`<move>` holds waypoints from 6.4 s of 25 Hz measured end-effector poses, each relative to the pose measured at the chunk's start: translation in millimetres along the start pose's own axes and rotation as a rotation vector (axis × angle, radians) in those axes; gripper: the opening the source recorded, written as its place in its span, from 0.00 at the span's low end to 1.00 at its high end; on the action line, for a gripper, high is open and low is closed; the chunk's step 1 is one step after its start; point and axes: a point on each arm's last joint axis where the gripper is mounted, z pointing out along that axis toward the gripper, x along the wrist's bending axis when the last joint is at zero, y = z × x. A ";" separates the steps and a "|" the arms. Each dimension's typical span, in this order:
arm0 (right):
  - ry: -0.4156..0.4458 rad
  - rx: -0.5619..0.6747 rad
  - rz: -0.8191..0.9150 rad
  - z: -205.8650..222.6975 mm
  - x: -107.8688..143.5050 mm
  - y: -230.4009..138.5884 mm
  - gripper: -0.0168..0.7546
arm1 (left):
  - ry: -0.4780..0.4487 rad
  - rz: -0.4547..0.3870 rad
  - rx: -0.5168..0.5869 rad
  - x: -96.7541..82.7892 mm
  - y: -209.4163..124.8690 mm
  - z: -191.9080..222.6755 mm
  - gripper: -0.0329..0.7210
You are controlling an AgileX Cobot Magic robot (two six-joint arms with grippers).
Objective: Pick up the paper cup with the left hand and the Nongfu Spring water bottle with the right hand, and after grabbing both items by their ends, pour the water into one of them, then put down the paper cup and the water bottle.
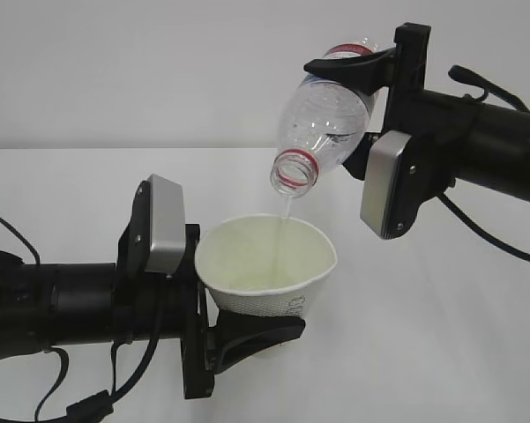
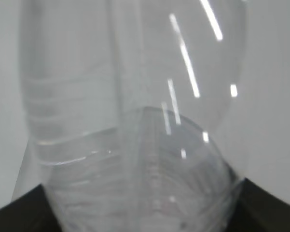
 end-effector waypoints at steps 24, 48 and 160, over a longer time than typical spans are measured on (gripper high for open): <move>-0.013 -0.007 -0.021 0.0 -1.2 0.7 0.66 | 0.000 0.000 0.002 0.0 -0.3 0.0 0.71; -0.022 -0.009 -0.030 0.0 -2.0 0.8 0.66 | -0.032 0.006 0.003 -8.3 0.8 5.6 0.71; -0.043 -0.004 -0.038 -0.1 -3.9 0.4 0.66 | 0.005 -0.015 0.001 -5.1 0.1 6.1 0.70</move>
